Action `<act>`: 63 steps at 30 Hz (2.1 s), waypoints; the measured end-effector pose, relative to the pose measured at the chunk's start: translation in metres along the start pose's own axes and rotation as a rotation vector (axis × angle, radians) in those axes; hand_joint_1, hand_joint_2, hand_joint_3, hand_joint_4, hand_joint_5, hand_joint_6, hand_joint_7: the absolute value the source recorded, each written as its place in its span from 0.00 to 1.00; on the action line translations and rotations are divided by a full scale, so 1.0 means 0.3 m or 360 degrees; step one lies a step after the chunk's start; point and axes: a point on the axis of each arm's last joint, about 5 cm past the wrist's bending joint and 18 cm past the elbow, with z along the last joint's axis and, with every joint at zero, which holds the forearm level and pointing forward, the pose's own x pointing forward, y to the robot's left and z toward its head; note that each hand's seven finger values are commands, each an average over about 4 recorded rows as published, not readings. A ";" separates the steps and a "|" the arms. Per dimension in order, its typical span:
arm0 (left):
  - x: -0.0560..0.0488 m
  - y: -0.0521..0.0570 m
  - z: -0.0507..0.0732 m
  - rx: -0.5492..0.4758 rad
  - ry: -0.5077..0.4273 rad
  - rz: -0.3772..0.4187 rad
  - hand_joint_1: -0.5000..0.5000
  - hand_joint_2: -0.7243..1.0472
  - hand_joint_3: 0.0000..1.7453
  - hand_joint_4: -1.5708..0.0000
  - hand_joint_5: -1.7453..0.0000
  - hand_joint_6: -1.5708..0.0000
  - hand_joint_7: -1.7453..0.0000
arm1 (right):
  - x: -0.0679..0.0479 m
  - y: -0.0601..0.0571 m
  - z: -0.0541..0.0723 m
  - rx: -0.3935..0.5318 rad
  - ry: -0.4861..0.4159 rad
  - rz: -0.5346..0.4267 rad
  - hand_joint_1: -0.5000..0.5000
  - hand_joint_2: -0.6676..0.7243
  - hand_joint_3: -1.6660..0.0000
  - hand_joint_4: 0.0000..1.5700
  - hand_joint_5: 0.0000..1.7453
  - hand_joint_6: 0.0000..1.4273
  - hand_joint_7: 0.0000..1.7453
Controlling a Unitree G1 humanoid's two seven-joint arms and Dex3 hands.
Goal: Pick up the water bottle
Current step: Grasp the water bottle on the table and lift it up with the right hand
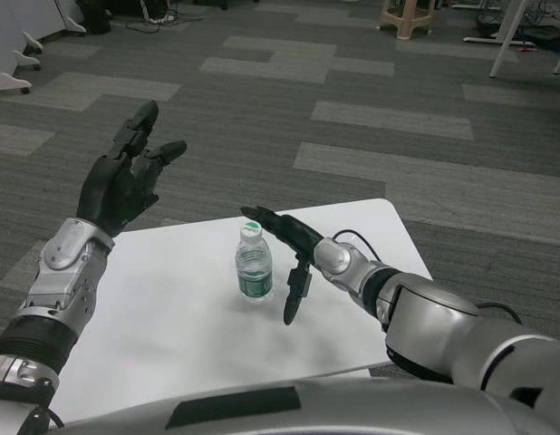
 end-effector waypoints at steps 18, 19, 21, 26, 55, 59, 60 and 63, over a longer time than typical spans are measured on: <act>0.001 -0.004 -0.001 -0.0001 0.0005 -0.0015 0.02 1.00 0.30 1.00 0.59 1.00 1.00 | 0.009 0.009 0.010 -0.0081 -0.0004 0.0026 0.04 0.82 0.95 0.00 0.00 0.00 0.00; 0.001 -0.004 -0.001 -0.0001 0.0005 -0.0014 0.02 1.00 0.30 1.00 0.57 1.00 1.00 | 0.009 0.009 0.011 -0.0080 -0.0005 0.0026 0.04 0.82 0.95 0.00 0.00 0.00 0.00; 0.001 -0.004 -0.001 -0.0002 0.0005 -0.0015 0.02 1.00 0.30 1.00 0.56 1.00 1.00 | 0.010 0.010 0.013 -0.0079 -0.0010 0.0028 0.04 0.78 0.95 0.00 0.00 0.00 0.00; 0.001 -0.005 -0.002 -0.0002 0.0005 -0.0017 0.02 1.00 0.30 1.00 0.59 1.00 1.00 | 0.012 0.012 0.016 -0.0077 -0.0020 0.0030 0.04 0.69 0.95 0.00 0.00 0.00 0.00; 0.001 -0.005 -0.002 -0.0002 0.0005 -0.0018 0.02 1.00 0.30 1.00 0.59 1.00 1.00 | 0.014 0.021 0.020 -0.0097 -0.0032 0.0059 0.11 0.18 0.95 0.00 0.00 0.00 0.00; 0.001 -0.005 -0.002 -0.0002 0.0005 -0.0018 0.02 1.00 0.30 1.00 0.54 1.00 1.00 | 0.014 0.023 0.020 -0.0103 -0.0033 0.0064 0.07 0.18 0.95 0.00 0.00 0.00 0.00; 0.001 -0.005 -0.002 -0.0002 0.0005 -0.0018 0.02 1.00 0.30 1.00 0.53 1.00 1.00 | 0.014 0.023 0.020 -0.0103 -0.0033 0.0065 0.07 0.18 0.95 0.00 0.00 0.00 0.00; 0.001 -0.005 -0.002 -0.0002 0.0005 -0.0018 0.02 1.00 0.30 1.00 0.56 1.00 1.00 | 0.014 0.023 0.020 -0.0104 -0.0033 0.0065 0.06 0.15 0.95 0.00 0.00 0.00 0.00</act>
